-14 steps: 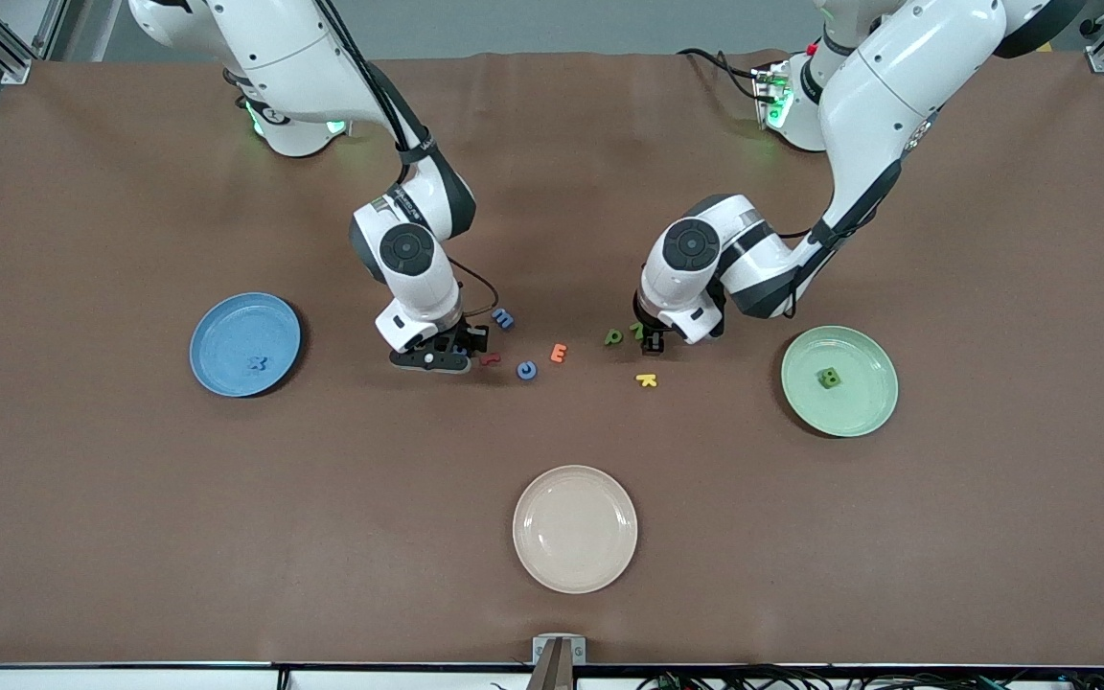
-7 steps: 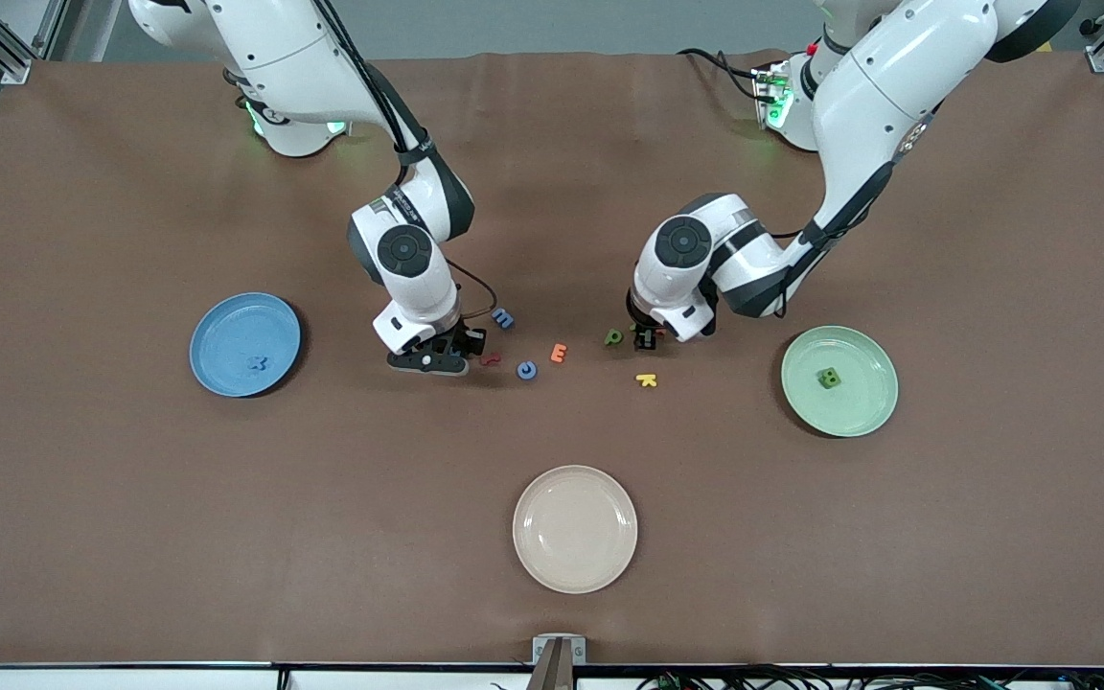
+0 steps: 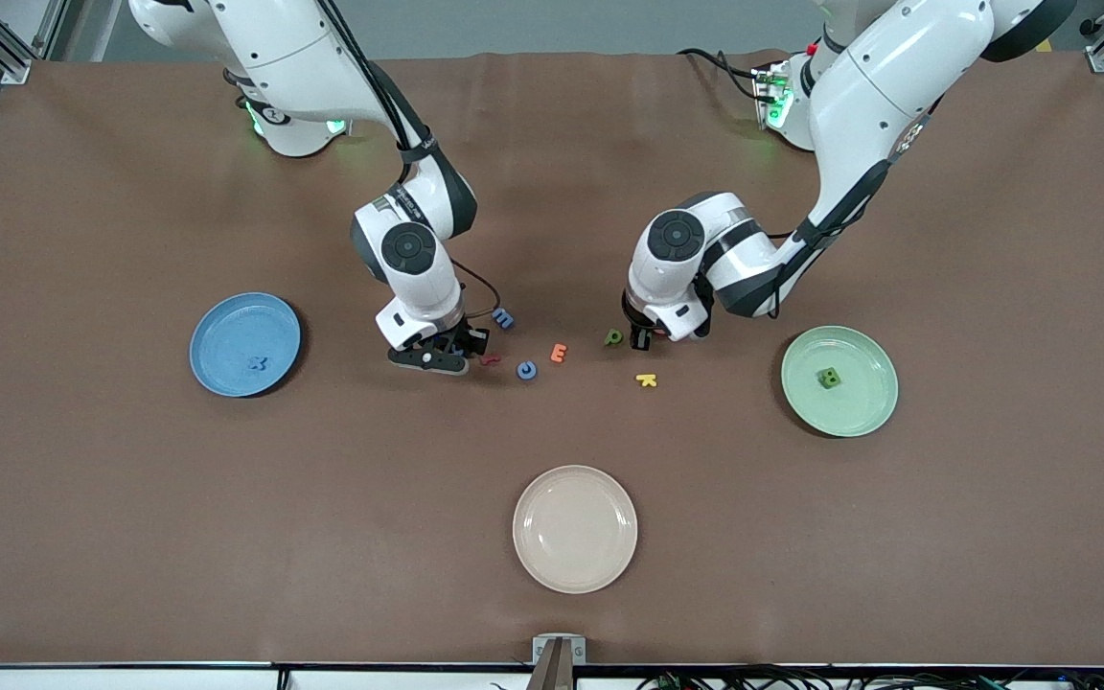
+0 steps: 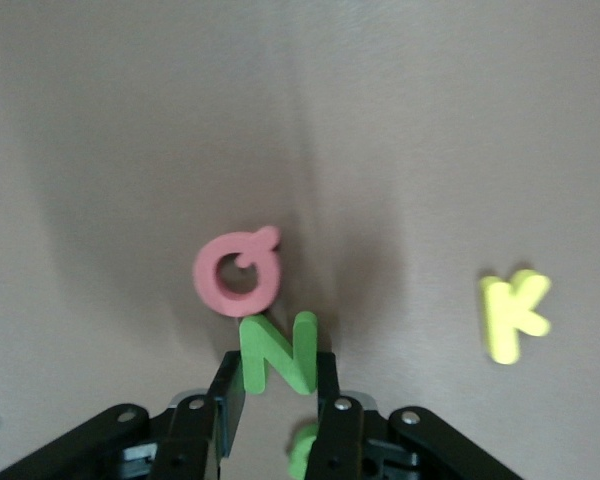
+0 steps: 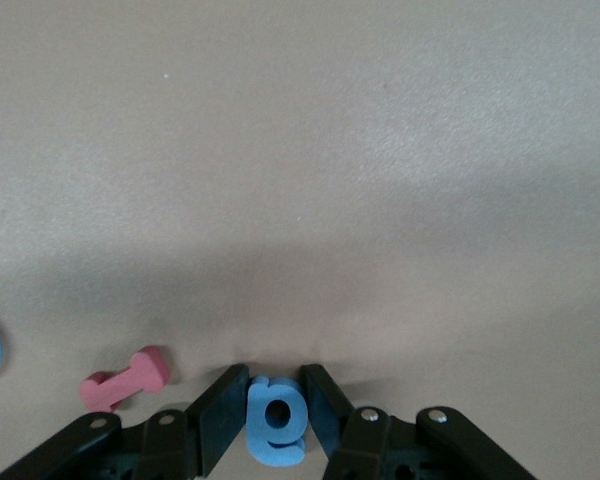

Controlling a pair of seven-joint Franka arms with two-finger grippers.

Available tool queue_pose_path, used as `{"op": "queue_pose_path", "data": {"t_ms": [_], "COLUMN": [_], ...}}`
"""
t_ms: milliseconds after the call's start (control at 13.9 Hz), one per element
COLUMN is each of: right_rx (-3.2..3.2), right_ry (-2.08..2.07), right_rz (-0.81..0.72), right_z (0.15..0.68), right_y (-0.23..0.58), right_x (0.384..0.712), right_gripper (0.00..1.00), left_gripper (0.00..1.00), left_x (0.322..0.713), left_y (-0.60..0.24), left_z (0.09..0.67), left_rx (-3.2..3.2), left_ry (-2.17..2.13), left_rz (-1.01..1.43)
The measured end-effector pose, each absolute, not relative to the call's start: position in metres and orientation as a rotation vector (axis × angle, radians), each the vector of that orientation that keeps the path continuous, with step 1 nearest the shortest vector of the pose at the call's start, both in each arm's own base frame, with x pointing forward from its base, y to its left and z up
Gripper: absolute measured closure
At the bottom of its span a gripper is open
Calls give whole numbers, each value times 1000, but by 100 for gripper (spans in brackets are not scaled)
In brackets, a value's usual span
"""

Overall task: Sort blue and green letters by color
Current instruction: 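Grasp the blue d with the right gripper while the left grasps green N, then place the blue d on the blue plate while the left places N on green plate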

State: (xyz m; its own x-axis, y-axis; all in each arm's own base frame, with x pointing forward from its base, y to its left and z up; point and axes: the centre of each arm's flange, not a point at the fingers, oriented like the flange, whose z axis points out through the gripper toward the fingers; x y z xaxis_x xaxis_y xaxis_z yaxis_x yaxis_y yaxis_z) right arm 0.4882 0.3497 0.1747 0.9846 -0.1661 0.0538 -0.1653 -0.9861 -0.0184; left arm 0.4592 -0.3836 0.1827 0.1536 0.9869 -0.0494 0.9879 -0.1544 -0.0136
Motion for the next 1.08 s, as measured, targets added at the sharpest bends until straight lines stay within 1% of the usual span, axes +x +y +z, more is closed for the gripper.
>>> {"op": "queue_pose_path", "data": {"t_ms": [216, 360, 577, 649, 793, 937, 1081], "right_rx": [-3114, -3114, -3123, -3143, -3186, -3194, -3182], "right_ry": [271, 272, 263, 238, 138, 17, -107], "right_rz": [-86, -85, -75, -49, 39, 117, 165], "right_z": [175, 175, 175, 176, 193, 225, 252], "right_y": [353, 354, 352, 344, 307, 246, 178], "right_x": [485, 485, 487, 491, 514, 543, 562], "right_gripper": [67, 67, 67, 67, 67, 67, 67], "left_gripper": [67, 67, 67, 67, 67, 67, 67], "left_x": [476, 490, 520, 533, 558, 580, 599], "left_y": [-387, -392, -380, -367, -336, -305, -275], "left_z": [206, 234, 273, 281, 289, 297, 308], "left_rx": [2373, 2419, 2488, 2523, 2627, 2729, 2825], "left_ry": [2011, 1981, 1853, 1802, 1697, 1606, 1502], "left_rz": [-20, 36, 100, 112, 130, 138, 140]}}
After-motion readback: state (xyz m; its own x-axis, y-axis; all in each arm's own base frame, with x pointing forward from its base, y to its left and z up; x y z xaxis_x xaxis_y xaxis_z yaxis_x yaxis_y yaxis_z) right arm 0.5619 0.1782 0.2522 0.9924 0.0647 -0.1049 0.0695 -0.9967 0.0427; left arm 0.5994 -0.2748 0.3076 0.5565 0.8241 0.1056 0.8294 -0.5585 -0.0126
